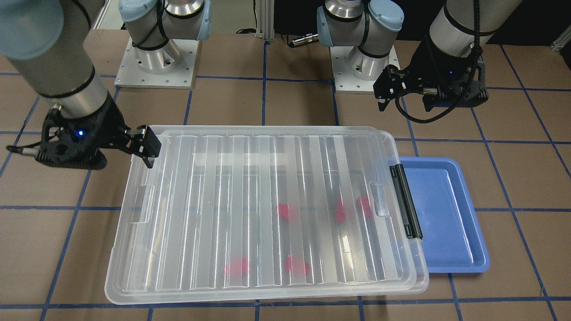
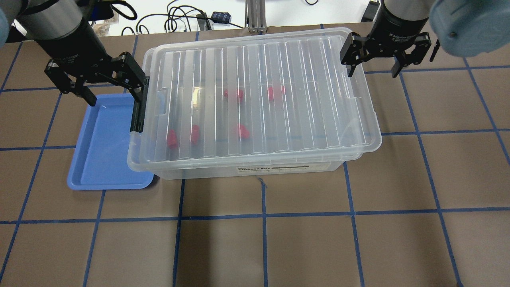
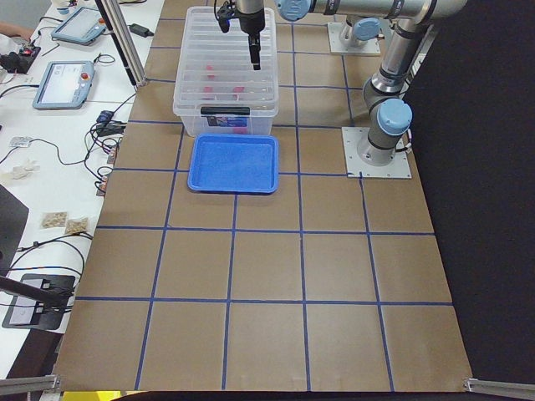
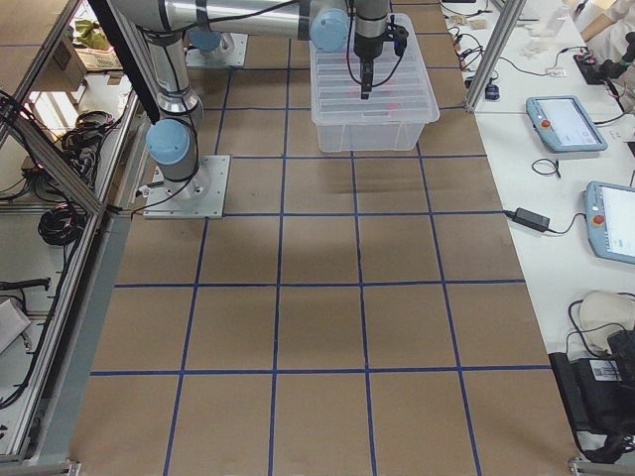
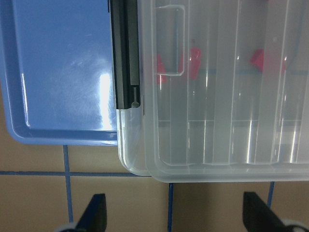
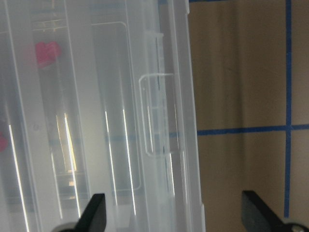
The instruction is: Place red block in blue tray from box
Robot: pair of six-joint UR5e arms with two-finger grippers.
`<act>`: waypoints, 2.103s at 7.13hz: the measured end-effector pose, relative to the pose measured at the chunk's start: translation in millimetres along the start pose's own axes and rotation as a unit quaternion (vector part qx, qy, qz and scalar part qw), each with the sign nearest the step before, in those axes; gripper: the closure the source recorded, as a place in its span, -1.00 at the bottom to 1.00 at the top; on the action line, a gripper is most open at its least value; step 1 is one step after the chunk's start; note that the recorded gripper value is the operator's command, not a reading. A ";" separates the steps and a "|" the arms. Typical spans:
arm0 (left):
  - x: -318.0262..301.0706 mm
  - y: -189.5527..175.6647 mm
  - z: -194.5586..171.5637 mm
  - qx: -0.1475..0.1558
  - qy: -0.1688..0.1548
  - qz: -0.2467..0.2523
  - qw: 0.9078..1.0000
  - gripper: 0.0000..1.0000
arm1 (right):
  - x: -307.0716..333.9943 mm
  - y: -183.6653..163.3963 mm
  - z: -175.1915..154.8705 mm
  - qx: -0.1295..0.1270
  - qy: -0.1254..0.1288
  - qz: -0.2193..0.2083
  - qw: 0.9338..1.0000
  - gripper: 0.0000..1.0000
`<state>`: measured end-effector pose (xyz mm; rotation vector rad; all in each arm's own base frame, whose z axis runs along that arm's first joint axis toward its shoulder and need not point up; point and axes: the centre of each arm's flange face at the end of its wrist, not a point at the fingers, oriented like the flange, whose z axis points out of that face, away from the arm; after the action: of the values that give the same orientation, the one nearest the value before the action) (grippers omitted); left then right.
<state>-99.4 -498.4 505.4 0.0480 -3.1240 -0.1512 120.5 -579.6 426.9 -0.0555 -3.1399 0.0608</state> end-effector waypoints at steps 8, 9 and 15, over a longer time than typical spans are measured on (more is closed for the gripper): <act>-0.8 -10.1 8.7 -0.002 0.003 0.003 1.000 -1.00 | 70.3 -61.2 89.2 0.001 0.001 -0.042 0.999 -0.94; -1.8 -11.5 9.7 -0.003 0.002 0.003 1.000 -1.00 | 89.1 -63.1 89.7 0.001 0.001 -0.042 0.999 -0.96; -3.3 -32.1 20.1 0.021 0.003 0.041 0.999 -1.00 | 164.1 -67.1 86.1 0.012 0.009 -0.047 0.999 -1.00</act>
<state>-95.4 -528.3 482.2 -0.0777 -3.1165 -0.0839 -46.0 -644.1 343.4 0.0895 -3.1185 0.0987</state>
